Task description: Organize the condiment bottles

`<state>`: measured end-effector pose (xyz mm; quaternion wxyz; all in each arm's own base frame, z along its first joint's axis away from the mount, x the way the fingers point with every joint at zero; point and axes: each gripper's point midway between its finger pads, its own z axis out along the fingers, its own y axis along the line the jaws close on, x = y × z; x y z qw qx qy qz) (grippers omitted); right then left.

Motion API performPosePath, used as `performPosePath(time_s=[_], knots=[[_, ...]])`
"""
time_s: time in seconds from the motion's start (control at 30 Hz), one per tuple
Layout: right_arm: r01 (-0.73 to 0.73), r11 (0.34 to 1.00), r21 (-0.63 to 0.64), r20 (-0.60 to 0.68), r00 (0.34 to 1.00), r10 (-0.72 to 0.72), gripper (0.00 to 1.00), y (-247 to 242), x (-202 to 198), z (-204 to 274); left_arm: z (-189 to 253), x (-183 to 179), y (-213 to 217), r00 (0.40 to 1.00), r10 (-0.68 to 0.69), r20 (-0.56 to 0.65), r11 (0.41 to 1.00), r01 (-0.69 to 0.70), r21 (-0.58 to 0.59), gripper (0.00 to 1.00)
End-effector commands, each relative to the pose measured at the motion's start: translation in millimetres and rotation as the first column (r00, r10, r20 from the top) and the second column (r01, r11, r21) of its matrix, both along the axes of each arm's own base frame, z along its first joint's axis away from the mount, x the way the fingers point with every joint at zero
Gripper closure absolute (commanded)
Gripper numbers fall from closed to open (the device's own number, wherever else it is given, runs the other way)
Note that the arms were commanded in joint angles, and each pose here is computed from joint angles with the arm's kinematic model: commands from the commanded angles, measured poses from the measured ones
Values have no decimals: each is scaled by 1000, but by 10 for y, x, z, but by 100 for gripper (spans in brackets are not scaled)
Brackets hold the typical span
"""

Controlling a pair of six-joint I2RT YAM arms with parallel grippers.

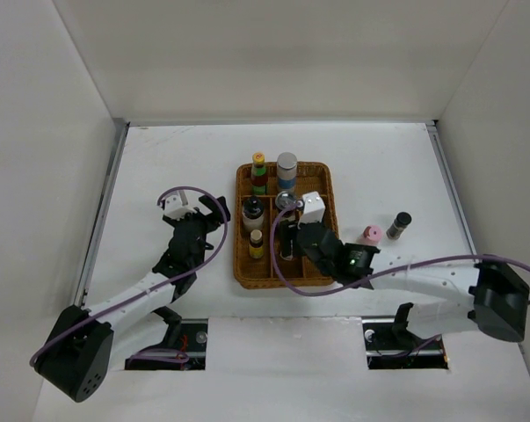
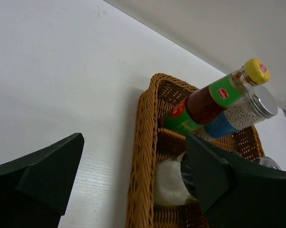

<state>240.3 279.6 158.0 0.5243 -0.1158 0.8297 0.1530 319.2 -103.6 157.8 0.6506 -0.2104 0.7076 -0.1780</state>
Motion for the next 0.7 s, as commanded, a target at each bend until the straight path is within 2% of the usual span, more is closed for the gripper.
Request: performPosePath(time_s=[0.0,0.23,0.3,0.33,0.47,0.67], knots=[[7,986,169,93,995,-23,47,287,172,463,187,-3,-7,998,-1,67,999,4,-49,11],[19,995,102,64,998,-25,45,442,248,1,143,19,-64,998,-18,53,999,21,-41,11],[35,996,85,61,997,-41,40,420,264,-72,132,18,-63,999,-18,50,999,20,-40,11],[42,996,77,62,997,-47,34,404,269,-84,141,15,-67,998,-20,53,999,22,-41,11],[41,995,95,70,996,-48,19,352,243,34,149,14,-55,998,-17,55,999,19,-44,11],[91,979,181,116,987,-113,16,-121,116,551,164,4,-50,998,-16,59,999,19,-47,11]])
